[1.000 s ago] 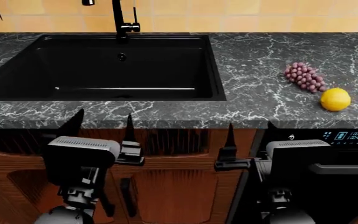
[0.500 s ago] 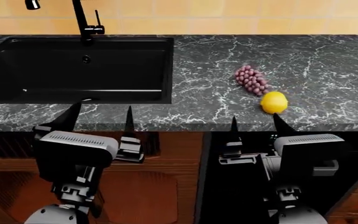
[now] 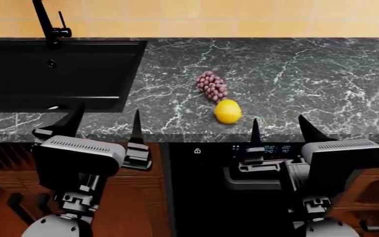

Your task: Pick the lemon, grape from the counter and place them in the cabinet. Then close the cabinet.

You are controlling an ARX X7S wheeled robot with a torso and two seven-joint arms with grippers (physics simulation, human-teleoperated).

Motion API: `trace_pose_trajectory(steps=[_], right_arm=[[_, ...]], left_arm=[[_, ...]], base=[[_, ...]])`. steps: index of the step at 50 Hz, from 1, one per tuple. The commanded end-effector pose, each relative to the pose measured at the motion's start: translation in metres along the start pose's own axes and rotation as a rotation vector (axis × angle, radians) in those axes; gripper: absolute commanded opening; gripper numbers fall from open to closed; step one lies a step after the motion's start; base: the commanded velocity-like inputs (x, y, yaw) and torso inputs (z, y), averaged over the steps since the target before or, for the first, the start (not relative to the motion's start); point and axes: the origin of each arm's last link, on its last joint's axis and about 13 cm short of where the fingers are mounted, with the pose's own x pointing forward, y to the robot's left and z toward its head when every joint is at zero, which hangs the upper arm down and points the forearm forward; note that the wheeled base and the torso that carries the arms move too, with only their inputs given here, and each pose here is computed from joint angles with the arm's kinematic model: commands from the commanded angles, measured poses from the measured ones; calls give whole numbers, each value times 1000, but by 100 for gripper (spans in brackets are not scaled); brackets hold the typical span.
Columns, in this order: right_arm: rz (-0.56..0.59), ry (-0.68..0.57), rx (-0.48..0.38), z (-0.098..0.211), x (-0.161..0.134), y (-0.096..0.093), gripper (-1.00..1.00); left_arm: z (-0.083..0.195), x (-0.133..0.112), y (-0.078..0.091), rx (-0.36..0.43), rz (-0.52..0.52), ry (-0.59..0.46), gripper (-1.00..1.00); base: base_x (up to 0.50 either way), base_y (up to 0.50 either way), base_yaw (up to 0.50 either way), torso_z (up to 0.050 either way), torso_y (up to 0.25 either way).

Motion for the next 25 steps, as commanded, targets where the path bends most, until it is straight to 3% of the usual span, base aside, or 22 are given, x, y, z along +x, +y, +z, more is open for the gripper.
trace_pose_trajectory(steps=[1,7,11,21,25], right_arm=[[5,-30,-14,12,0,-4,100],[-3,-49,-33,19,0,-8,100],[3,-64,-54,24,0,-9,100],[12,-96,-73,34,0,-13,100],[16,-99,-79,38,0,-15,100]], left_arm=[[9,2,5,25,-6,-13,100],[16,9,9,37,0,-16,100],[23,12,12,57,7,-24,100],[34,15,14,80,9,-32,100],[34,14,13,82,0,-28,100]], base=[[176,-395,0,50,0],[40,-49,0,49,0],[167,0,0,0,0],[492,-5,0,0,0],[419,-334,0,0,0]])
